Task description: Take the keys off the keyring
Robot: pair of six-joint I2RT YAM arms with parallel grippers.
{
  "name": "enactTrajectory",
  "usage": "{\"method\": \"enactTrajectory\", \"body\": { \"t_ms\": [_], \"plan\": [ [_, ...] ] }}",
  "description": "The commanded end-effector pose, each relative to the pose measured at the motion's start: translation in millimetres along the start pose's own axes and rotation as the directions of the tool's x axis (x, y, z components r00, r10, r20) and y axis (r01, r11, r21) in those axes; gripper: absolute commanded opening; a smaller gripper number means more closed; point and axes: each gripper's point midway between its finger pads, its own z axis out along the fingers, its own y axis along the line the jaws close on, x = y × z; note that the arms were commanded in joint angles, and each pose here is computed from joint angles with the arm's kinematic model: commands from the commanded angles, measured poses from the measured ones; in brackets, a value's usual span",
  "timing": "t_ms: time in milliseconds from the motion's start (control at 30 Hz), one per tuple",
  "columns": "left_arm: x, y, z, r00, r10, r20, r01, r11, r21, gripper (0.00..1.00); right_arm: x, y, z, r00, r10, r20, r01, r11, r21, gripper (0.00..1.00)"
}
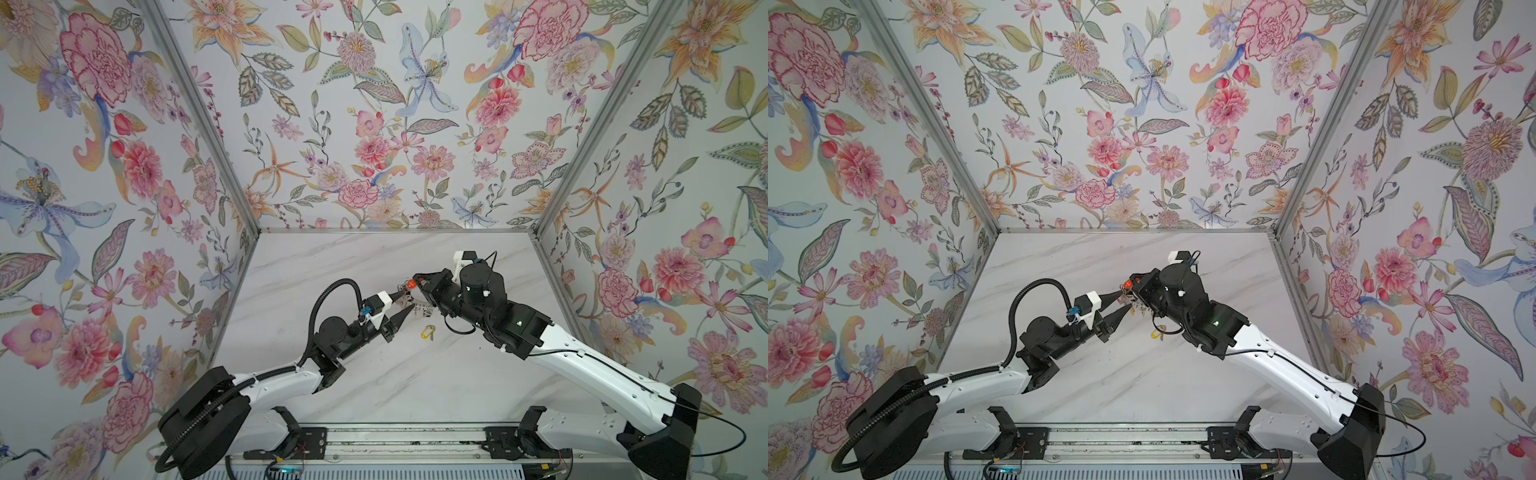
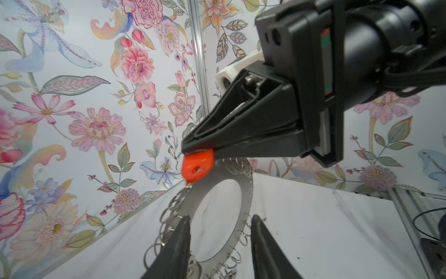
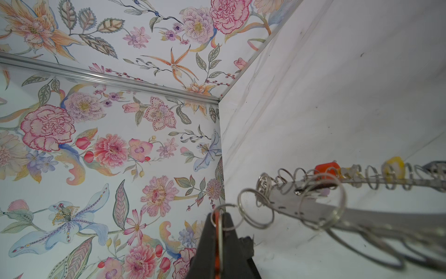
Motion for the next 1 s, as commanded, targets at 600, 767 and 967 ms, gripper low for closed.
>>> {"method": "enactTrajectory", "body": {
  "t_ms": [600,767,967],
  "plan": [
    [-15,18,36,0.988,-0.058,0.146,0.071,0.994,-0.088,0.39,4,18,-1,0.999,0.033,0.017,-0.032,0.997,-0.073,0.0],
    [-17,25,39,0.987,-0.046,0.155,0.064,0.992,-0.113,0.39,5,18,-1,0.999,0.044,0.012,-0.043,0.996,-0.079,0.0],
    [-26,30,38,0.981,-0.036,0.189,0.06,0.991,-0.121,0.39,6,17,0,0.998,0.057,0.005,-0.057,0.995,-0.084,0.0]
  ]
}}
